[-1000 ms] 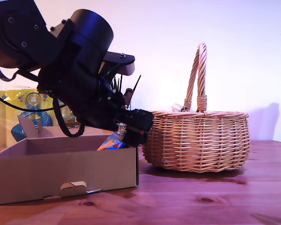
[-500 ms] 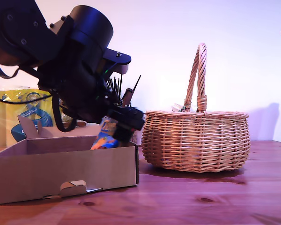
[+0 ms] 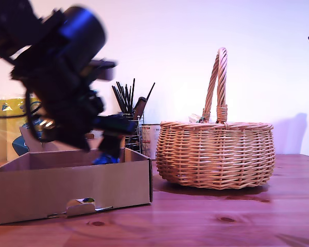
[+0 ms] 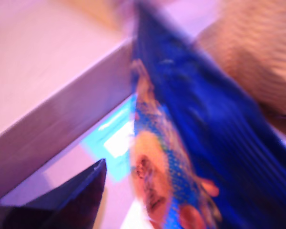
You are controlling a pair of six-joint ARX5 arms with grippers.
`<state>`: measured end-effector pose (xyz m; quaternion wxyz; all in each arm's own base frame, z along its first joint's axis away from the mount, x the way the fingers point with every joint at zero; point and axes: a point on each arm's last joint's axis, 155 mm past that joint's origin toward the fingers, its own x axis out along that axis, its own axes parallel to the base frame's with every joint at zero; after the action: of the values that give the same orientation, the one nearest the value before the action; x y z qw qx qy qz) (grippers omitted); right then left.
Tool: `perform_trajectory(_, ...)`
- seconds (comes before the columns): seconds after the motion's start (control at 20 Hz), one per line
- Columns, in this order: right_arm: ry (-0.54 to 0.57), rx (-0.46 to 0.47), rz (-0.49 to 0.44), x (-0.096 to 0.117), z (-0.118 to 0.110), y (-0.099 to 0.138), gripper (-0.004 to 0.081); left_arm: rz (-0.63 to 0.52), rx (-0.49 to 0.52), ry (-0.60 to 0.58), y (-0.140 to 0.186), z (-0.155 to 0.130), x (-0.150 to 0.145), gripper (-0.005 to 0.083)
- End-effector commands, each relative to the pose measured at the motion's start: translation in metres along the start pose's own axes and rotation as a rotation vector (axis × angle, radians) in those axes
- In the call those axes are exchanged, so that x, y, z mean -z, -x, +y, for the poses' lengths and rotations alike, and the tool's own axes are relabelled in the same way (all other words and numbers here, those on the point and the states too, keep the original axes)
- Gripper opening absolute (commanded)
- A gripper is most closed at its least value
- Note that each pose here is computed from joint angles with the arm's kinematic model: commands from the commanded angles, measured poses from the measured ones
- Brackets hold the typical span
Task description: Move the bags of Easter eggs from the cardboard box on the left into the woven basket on the right side.
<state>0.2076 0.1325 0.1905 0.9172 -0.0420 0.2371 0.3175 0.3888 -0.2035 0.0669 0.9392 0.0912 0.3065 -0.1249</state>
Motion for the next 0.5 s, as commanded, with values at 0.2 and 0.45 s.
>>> perform_trajectory(0.2, 0.016, -0.002, -0.020, -0.007, 0.001, 0.002, -0.0012, 0.051, 0.102, 0.076, -0.008, 0.012, 0.015, 0.0547)
perform_trajectory(0.45, 0.016, -0.002, -0.021, -0.007, 0.001, 0.002, -0.0012, 0.100, 0.143, 0.099, -0.010, 0.011, 0.026, 0.0495)
